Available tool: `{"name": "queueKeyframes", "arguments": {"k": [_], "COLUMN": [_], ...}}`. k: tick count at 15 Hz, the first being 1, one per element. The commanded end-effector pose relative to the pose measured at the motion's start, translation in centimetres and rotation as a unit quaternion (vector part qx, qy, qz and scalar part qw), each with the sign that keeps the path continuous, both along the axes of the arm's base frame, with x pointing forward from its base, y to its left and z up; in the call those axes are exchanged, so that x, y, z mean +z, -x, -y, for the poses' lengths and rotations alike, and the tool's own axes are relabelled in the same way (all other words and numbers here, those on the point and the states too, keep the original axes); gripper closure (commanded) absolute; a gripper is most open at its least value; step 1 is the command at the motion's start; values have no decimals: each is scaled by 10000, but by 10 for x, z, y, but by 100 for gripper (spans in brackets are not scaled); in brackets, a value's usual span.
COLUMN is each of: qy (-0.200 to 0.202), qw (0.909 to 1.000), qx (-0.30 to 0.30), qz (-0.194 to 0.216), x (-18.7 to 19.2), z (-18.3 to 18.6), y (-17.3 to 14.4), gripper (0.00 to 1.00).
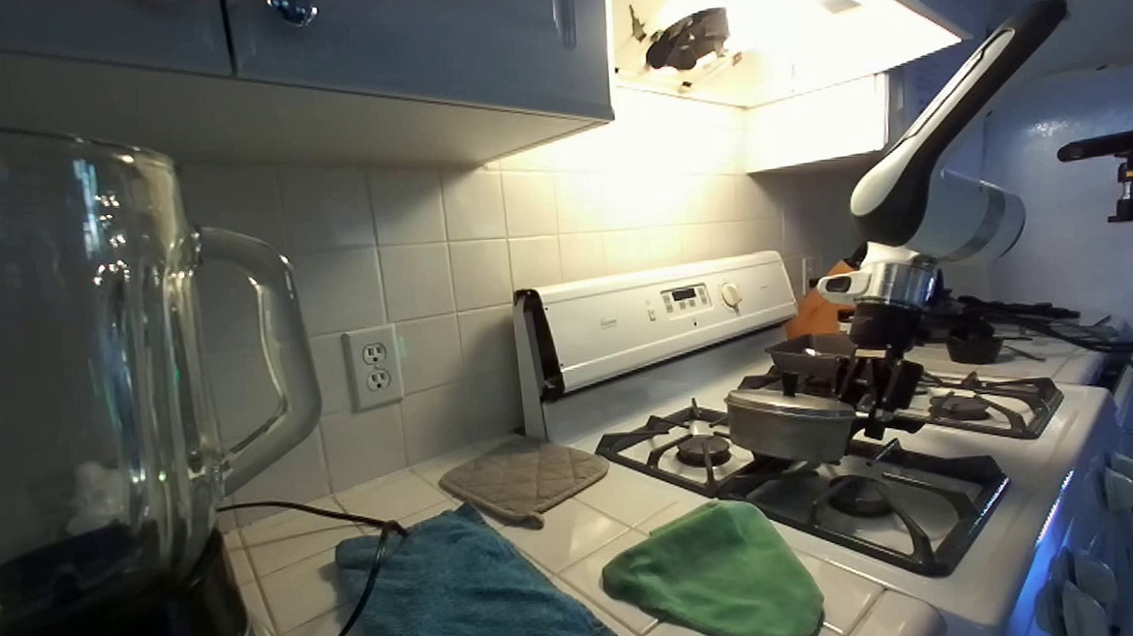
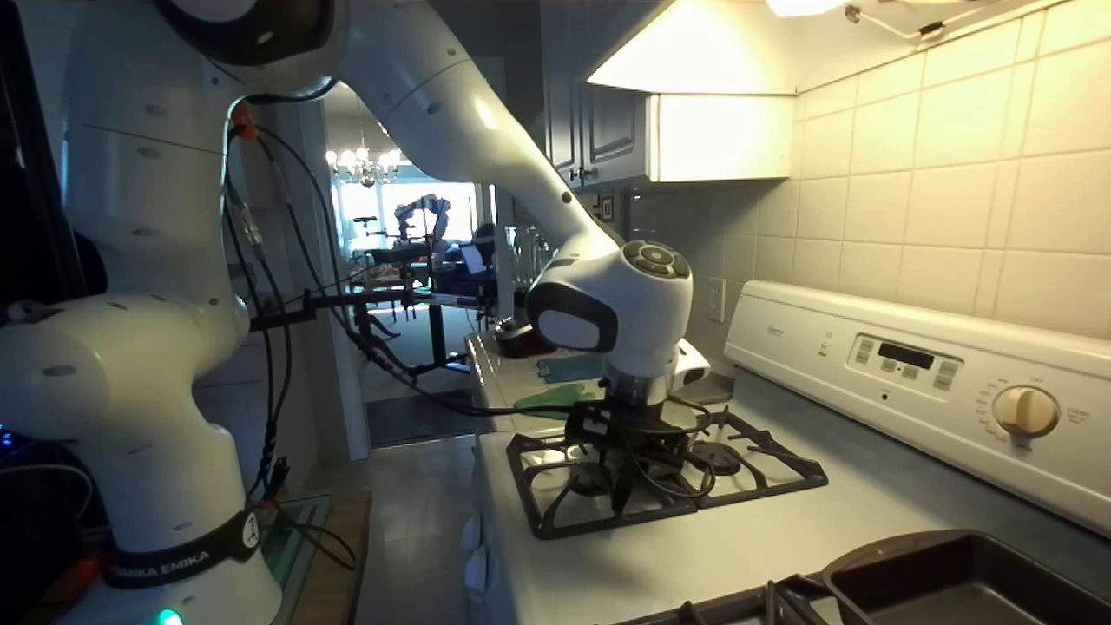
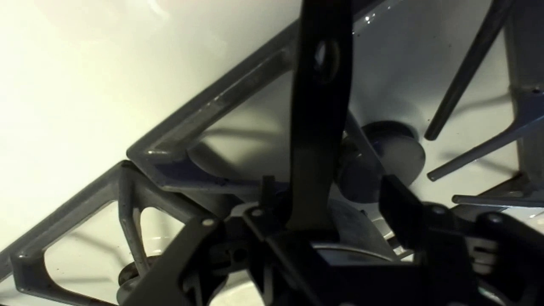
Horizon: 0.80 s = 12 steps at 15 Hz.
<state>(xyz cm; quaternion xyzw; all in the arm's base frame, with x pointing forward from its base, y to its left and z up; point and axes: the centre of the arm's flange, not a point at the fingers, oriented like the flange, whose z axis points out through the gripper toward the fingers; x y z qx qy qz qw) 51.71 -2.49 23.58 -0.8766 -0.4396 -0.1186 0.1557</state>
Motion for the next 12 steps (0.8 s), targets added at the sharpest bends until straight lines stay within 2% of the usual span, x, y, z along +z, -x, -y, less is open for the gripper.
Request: {"name": "queueKeyframes", "arguments": {"k": [1, 3, 4, 7, 8, 10, 12], "qy": [66, 48, 38, 11, 15, 14, 3], "qw": [9997, 9994, 9991, 9979, 9976, 9971, 9967], "qx": [-215, -317, -387, -600, -648, -710, -766], "qz": [-106, -155, -180, -248, -259, -266, -268], "x": [-5, -8, -9, -12, -12, -13, -14], "z": [-4, -5, -5, -6, -6, -7, -6], "y": [-10, -12, -13, -17, -18, -19, -21], "gripper": [19, 5, 2, 1, 25, 27, 40]}}
